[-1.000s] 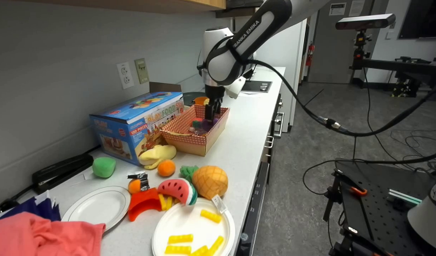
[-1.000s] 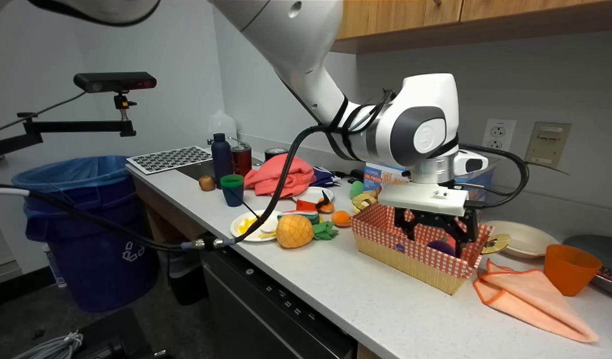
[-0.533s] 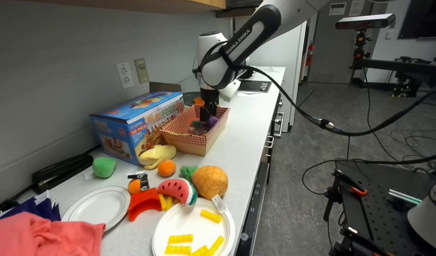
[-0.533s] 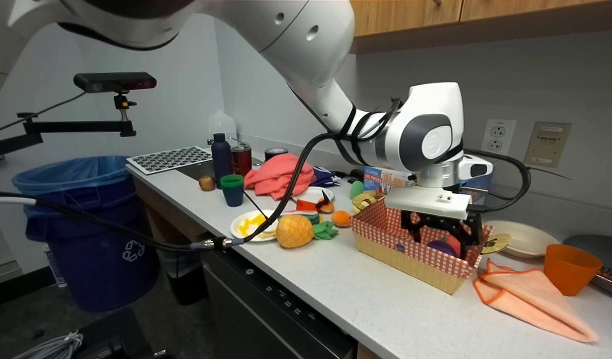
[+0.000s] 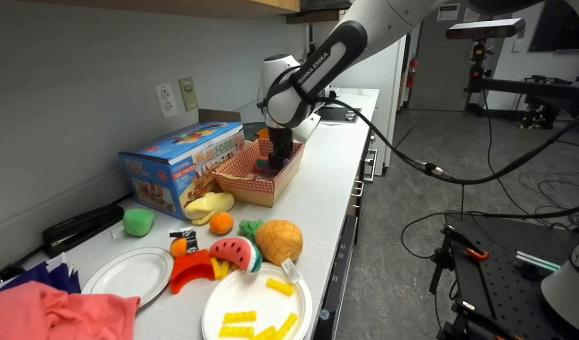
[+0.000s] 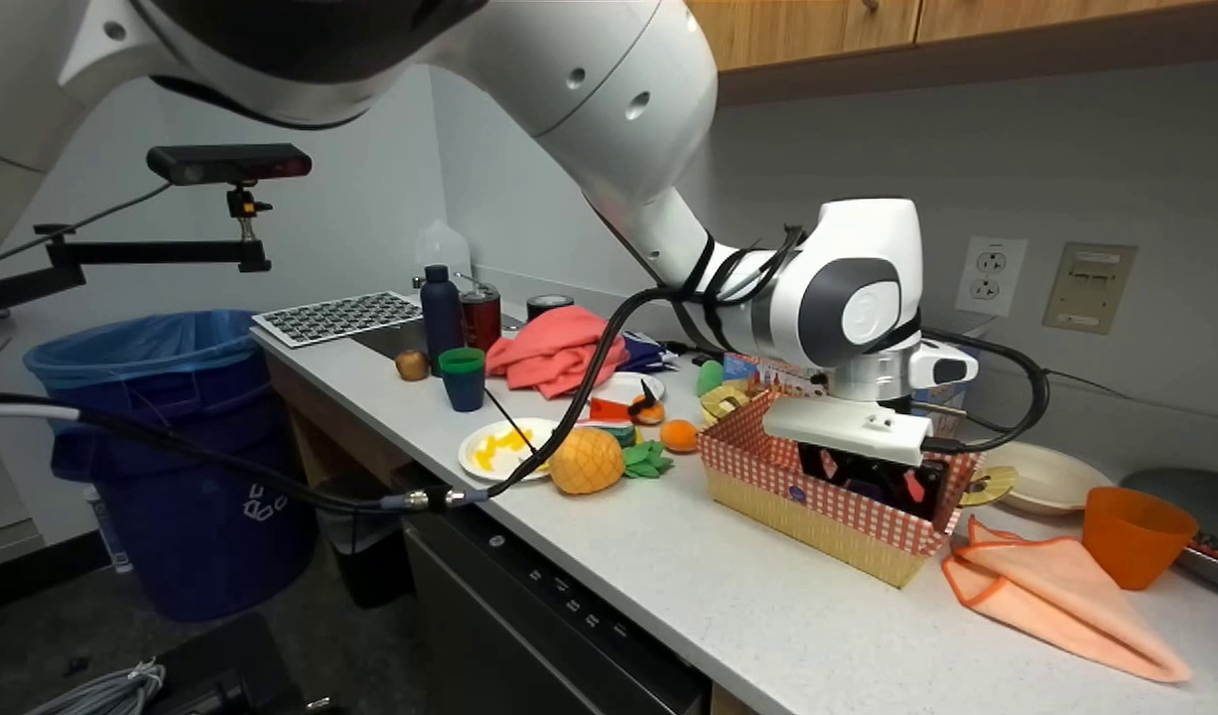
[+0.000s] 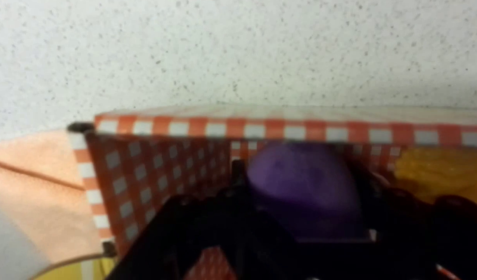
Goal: Remove all the items from the fruit box and put them on the counter
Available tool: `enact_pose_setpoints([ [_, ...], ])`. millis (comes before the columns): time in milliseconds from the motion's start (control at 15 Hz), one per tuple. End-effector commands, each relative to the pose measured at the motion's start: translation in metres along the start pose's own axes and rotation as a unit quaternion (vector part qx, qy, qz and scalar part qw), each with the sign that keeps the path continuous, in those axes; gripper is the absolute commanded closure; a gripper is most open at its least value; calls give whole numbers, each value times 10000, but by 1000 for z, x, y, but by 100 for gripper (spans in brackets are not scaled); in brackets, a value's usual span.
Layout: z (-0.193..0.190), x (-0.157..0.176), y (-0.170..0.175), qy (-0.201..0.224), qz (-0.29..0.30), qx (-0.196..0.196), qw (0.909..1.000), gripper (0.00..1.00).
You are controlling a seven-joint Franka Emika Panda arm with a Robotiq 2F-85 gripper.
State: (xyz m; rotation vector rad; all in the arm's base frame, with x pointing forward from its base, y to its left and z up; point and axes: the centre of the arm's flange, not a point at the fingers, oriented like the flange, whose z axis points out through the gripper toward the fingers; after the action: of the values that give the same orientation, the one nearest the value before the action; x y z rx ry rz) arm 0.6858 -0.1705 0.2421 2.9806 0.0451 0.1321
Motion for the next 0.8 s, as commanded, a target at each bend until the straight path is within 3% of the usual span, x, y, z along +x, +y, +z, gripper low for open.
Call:
enact_pose_setpoints([
  [0, -34, 0, 0, 213, -10, -72, 9997, 64],
  [267, -86, -5, -17, 688, -195, -13, 9974, 90],
  [467, -129, -11, -54, 1108, -637, 129, 9917, 92],
  [667, -163, -20, -110, 1395, -1297, 319, 9812, 97],
  [733, -172, -24, -132, 1452, -1523, 380, 9769, 94],
])
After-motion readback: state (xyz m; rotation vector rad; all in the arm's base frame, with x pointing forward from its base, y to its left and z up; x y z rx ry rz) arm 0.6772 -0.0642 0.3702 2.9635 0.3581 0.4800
